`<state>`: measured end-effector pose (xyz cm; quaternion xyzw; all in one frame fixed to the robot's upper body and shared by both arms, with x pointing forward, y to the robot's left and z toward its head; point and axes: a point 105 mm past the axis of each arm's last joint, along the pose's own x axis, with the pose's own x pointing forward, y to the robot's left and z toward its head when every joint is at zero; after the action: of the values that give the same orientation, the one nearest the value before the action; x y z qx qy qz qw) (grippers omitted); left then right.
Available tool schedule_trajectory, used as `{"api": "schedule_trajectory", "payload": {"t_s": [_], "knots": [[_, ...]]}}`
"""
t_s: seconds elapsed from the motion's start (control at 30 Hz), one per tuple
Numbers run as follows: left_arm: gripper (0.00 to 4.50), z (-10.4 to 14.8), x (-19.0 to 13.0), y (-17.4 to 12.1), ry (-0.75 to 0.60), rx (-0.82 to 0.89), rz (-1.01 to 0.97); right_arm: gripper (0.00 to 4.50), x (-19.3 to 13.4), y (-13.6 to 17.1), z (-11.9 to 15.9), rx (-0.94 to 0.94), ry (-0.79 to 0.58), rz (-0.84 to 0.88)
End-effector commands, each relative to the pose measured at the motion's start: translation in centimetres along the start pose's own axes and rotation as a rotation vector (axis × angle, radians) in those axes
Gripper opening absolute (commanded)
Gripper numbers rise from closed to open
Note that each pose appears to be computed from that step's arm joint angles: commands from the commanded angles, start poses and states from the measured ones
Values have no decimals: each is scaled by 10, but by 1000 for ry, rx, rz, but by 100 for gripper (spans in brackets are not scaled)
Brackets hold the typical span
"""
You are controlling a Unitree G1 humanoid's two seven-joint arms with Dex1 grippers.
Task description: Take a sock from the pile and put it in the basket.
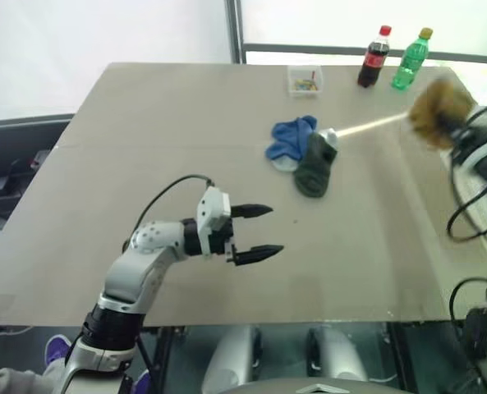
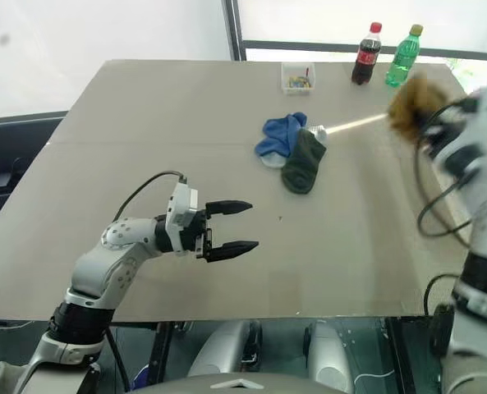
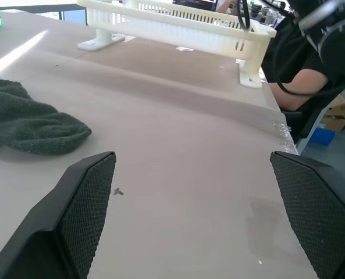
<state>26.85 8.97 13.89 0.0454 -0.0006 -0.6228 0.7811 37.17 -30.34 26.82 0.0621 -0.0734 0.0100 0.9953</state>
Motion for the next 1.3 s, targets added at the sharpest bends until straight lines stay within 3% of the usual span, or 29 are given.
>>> {"api": "schedule_trajectory", "payload": {"t_s": [0.03, 0.27, 0.3, 0.37, 0.57, 0.73, 0.97, 1.17, 1.3], "knots": [[450, 8, 6, 2, -27, 49, 1, 6, 10, -68, 13, -1, 19, -303], [450, 6, 8, 4, -35, 54, 40, 6, 26, -98, -34, 124, 219, -399], [450, 5, 8, 3, -36, 53, 46, 75, 24, -101, -41, 123, 246, -418], [450, 4, 7, 1, -38, 52, 58, 132, 24, -101, -51, 139, 282, -416], [450, 3, 3, 1, -43, 49, 101, 435, 19, -103, -58, 170, 324, -420], [450, 16, -3, 5, -115, 58, 136, 444, 7, -94, -34, 189, 240, -324], [450, 34, -4, 9, -174, 75, 105, 444, -36, -64, -10, 201, 122, -222], [450, 43, -4, 14, -201, 68, 102, 444, -60, 2, 2, 107, 47, 46], [450, 39, -12, 20, -163, 52, 164, 444, -76, 58, -16, -32, 66, 260]]}}
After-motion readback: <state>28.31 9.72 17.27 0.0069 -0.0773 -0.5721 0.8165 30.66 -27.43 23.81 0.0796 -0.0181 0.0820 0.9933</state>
